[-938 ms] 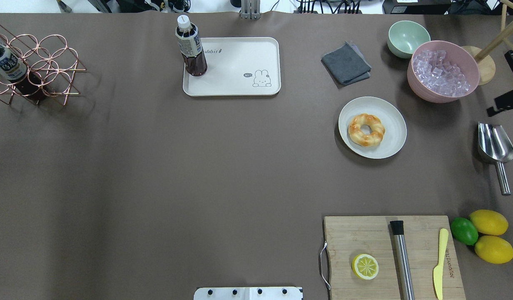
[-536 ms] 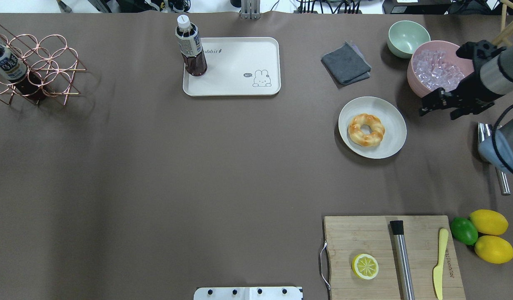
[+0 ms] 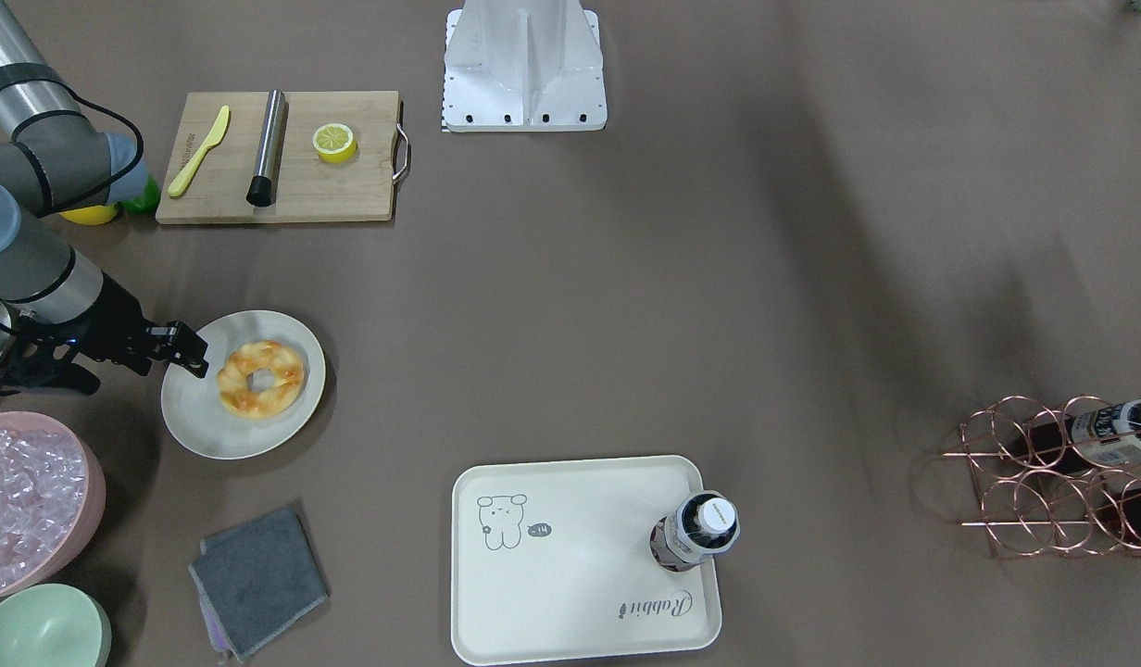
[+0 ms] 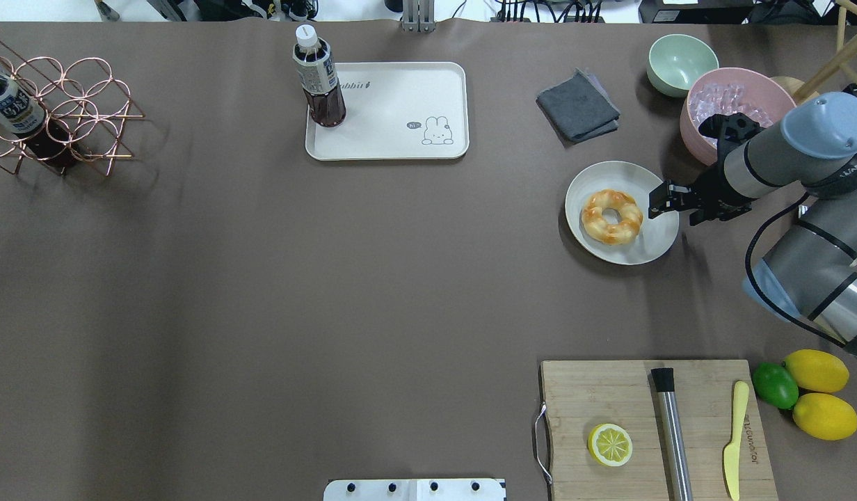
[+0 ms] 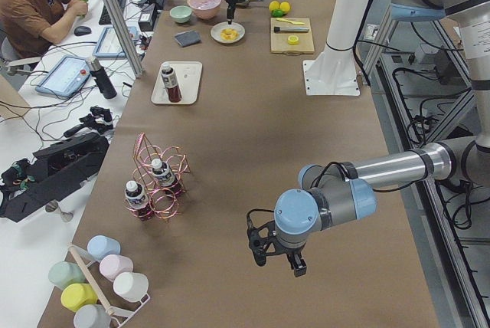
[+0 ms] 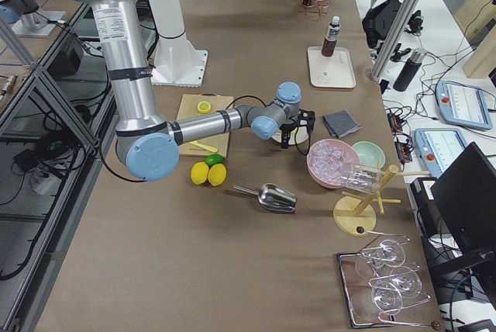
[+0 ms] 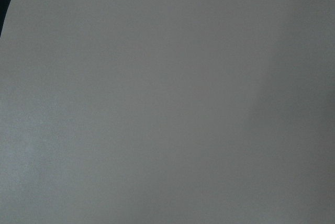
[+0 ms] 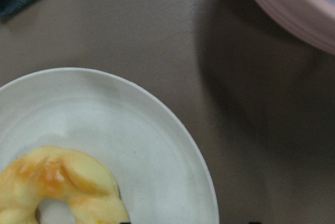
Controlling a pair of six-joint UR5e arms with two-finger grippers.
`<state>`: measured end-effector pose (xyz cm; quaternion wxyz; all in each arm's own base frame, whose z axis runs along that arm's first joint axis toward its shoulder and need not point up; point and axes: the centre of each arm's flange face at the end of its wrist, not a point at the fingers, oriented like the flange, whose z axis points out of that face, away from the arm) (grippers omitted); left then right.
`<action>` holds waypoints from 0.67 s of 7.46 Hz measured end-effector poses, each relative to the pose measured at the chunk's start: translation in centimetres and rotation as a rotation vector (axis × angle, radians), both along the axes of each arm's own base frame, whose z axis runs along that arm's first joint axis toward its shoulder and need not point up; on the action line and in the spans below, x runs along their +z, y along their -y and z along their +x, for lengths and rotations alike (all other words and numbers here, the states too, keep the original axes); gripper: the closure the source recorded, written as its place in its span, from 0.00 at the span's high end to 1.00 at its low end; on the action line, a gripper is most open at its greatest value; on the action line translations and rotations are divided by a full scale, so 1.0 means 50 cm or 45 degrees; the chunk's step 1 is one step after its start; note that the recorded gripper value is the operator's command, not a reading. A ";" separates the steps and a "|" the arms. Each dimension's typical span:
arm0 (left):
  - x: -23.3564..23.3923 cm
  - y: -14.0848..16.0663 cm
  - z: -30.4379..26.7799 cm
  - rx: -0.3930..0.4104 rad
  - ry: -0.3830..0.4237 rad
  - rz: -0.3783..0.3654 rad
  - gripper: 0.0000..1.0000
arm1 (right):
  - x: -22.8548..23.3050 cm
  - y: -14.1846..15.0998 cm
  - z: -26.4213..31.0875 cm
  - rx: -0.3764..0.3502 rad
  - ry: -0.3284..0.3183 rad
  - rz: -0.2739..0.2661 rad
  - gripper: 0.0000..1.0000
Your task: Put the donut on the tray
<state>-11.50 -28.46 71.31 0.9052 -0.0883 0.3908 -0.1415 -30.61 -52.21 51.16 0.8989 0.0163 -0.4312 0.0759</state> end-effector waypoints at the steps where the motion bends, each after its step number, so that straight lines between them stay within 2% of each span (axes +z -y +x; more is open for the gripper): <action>1: -0.001 0.000 0.000 0.000 0.000 0.001 0.98 | 0.010 -0.004 -0.011 0.007 -0.006 -0.003 0.56; 2: -0.002 0.000 0.000 0.000 0.000 0.002 0.98 | 0.024 -0.008 -0.015 0.011 -0.021 -0.004 0.22; 3: -0.002 -0.001 0.000 0.000 0.000 0.002 0.98 | 0.035 -0.010 -0.016 0.025 -0.044 0.003 0.00; 5: -0.002 -0.002 0.001 0.000 -0.001 0.001 0.98 | 0.022 -0.007 -0.030 0.034 -0.049 0.010 0.00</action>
